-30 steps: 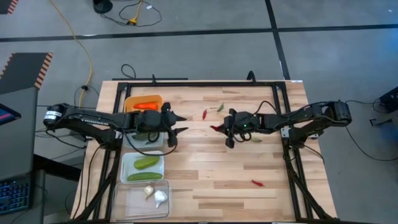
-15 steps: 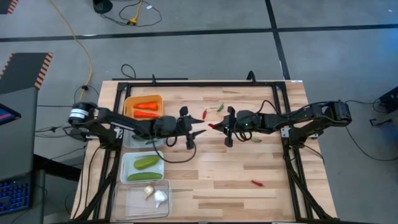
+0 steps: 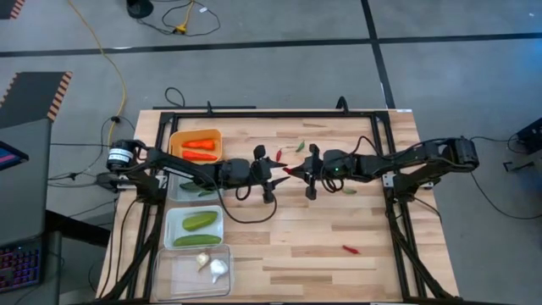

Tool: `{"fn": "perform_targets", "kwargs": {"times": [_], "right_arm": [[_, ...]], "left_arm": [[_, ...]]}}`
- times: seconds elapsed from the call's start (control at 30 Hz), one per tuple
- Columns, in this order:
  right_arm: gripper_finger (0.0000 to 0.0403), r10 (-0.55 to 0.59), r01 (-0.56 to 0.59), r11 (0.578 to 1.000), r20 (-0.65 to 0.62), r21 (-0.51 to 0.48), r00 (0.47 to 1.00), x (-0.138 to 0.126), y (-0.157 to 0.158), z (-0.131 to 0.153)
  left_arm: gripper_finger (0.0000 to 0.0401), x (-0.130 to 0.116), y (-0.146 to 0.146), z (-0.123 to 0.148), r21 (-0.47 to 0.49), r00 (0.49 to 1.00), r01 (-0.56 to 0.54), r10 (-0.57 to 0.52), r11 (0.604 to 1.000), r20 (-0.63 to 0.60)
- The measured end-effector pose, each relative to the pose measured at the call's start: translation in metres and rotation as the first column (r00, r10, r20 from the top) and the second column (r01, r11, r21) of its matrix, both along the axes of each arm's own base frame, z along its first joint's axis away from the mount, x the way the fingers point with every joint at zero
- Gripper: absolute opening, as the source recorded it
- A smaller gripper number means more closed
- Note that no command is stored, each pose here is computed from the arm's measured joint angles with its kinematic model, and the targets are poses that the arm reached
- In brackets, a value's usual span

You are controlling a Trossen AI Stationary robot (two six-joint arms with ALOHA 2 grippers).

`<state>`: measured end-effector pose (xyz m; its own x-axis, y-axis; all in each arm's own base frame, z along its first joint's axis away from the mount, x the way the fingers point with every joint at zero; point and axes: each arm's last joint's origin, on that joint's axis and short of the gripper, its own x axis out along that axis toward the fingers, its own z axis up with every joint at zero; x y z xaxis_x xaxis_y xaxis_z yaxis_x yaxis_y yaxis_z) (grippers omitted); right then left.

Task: Sort produce into baskets
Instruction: Put the middle right red chili pepper into the gray bin

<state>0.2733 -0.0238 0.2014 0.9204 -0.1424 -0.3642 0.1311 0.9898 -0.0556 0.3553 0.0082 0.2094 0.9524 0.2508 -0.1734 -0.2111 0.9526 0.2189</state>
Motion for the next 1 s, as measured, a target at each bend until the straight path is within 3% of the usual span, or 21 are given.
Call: {"fn": "perform_targets", "kwargs": {"times": [0.2,0.7,1.0], "right_arm": [[0.0054,0.011,-0.01,1.0,0.014,-0.028,1.0,0.001,0.0,0.002],[0.0054,0.01,-0.009,1.0,0.012,-0.029,1.0,0.0,0.0,0.002],[0.0092,0.007,-0.007,1.0,0.011,-0.028,1.0,0.001,0.0,0.001]], "left_arm": [[0.015,-0.001,0.008,-0.004,-0.037,0.999,-0.03,0.029,0.999,-0.036],[0.0023,-0.002,0.011,-0.005,-0.05,0.999,-0.032,0.03,0.998,-0.041],[0.002,-0.001,0.011,-0.005,-0.051,0.999,-0.017,0.015,0.999,-0.041]]}}
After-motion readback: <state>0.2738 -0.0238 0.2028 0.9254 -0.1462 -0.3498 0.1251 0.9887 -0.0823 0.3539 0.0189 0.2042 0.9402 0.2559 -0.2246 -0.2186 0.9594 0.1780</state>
